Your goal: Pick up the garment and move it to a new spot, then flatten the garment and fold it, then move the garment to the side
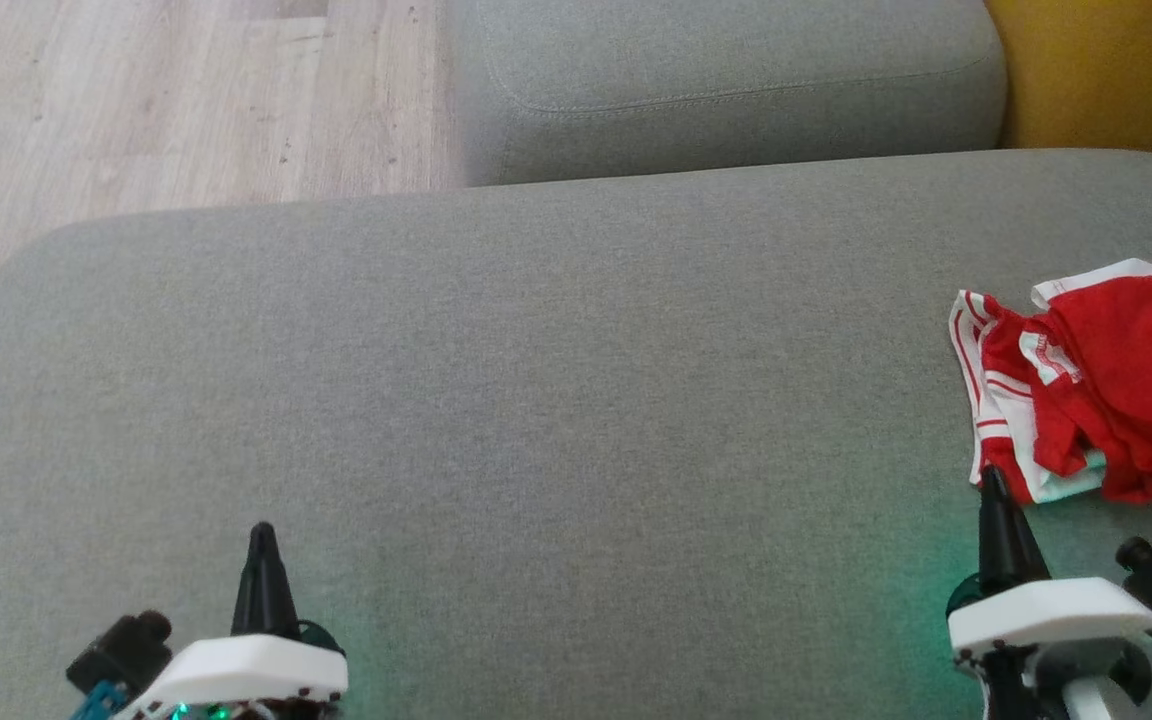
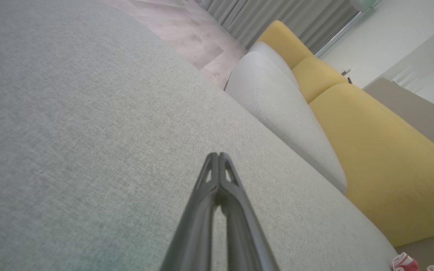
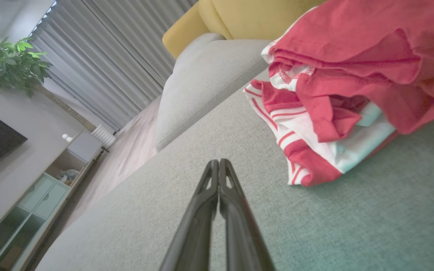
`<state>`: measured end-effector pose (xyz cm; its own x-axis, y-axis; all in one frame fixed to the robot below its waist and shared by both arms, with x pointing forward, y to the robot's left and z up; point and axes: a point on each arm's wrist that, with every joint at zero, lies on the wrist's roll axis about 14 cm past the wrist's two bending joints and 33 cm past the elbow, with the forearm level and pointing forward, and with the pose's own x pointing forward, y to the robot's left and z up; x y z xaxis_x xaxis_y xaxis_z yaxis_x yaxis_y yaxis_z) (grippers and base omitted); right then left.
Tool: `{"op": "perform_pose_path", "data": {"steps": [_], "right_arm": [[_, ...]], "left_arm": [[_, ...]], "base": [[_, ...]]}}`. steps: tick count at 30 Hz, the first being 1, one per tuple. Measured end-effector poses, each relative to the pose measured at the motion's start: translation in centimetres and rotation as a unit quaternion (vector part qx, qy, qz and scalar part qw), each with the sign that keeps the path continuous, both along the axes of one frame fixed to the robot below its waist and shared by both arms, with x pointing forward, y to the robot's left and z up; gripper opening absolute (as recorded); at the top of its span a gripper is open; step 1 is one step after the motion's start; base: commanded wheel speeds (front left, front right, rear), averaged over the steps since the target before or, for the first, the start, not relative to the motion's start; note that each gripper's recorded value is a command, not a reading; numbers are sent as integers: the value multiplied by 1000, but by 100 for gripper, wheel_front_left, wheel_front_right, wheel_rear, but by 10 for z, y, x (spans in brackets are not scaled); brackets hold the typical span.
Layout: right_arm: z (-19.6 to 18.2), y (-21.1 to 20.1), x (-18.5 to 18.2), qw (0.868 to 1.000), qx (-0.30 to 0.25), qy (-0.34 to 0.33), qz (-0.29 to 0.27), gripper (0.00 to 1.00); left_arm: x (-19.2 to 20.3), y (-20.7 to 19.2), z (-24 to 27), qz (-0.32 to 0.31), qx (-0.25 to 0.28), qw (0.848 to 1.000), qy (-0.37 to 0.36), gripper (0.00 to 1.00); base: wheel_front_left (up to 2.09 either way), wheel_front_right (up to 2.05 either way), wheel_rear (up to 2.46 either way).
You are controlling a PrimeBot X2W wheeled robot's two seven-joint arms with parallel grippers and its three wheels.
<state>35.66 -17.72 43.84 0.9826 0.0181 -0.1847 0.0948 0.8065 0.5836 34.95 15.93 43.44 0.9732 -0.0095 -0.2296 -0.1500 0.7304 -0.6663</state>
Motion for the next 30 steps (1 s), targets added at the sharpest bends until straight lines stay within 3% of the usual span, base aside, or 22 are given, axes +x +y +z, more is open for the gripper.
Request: {"op": "perform_pose_path", "data": {"steps": [30], "right_arm": [[10,-13,7,986,158,-3,-47,0]], "left_arm": [[9,10,9,29,-141,990,-1,0]], "base": [[0,0,0]]}}
